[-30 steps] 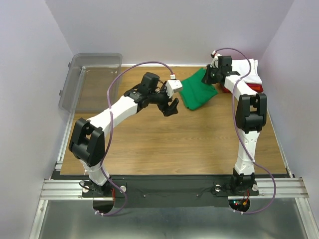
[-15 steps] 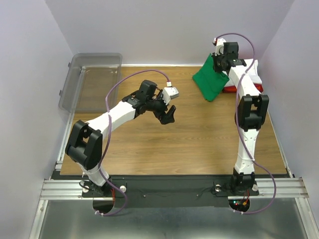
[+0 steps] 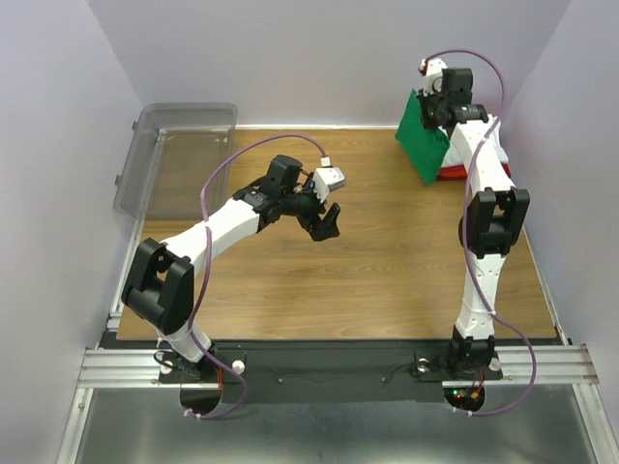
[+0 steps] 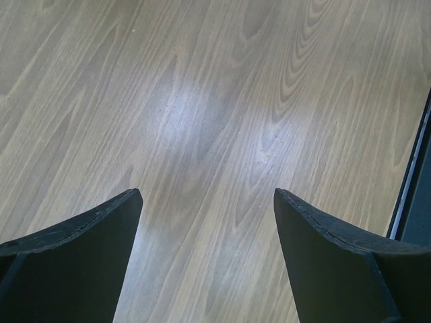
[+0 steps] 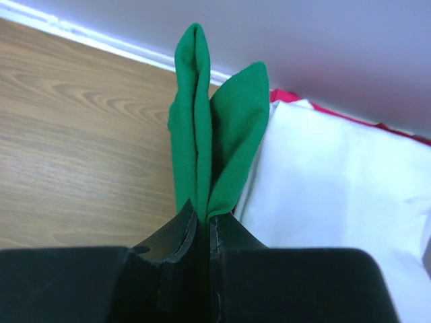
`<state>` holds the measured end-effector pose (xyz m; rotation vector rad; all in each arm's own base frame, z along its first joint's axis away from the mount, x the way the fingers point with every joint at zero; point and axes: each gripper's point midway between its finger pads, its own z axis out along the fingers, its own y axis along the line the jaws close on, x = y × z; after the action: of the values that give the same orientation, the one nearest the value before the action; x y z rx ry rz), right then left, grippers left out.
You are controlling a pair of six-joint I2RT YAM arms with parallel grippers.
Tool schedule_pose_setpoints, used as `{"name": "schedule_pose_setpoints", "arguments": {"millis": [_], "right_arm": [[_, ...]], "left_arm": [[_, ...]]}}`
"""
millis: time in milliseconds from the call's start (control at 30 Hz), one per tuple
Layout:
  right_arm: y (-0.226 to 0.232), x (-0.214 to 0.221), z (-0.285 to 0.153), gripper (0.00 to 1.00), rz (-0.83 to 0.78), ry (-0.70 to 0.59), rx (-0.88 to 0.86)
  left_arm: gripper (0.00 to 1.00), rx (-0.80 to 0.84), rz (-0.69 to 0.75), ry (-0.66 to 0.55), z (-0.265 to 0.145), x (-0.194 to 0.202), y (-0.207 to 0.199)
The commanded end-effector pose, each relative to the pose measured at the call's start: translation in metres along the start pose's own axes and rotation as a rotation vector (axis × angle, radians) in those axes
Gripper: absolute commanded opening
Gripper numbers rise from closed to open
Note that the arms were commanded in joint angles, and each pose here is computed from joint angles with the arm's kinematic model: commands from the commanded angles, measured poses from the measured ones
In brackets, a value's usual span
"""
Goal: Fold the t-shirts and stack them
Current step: Neatly place the folded tshirt to the corner
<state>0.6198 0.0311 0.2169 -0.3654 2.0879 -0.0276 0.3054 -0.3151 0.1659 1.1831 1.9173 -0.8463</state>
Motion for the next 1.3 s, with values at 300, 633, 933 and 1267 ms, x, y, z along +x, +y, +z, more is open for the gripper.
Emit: {"name": "schedule_pose_setpoints", "arguments": {"millis": [300,633,933,1267], "right_arm": [[-0.021,-0.122,-0.094,0.00,-0.012,-0.309,0.058],[-0.033,-0.121,-0.098,0.00,-0.047,-0.304,0.085],[-0.065,-0.090,-0.070,0.01,-0.055,-0.237,0.127],[-0.113,-0.048,-0.035,0.01,-0.016,-0.177,0.157]], "left_arm": [[0.91,0.021,0.045,-0.055,-0.014,-0.017,-0.011],[0.92,0.034,0.046,-0.056,-0.015,-0.018,-0.013],[0.91,0.043,0.041,-0.049,-0.014,-0.015,-0.014],[0.92,0.048,0.031,-0.033,-0.014,-0.010,-0.015]]}}
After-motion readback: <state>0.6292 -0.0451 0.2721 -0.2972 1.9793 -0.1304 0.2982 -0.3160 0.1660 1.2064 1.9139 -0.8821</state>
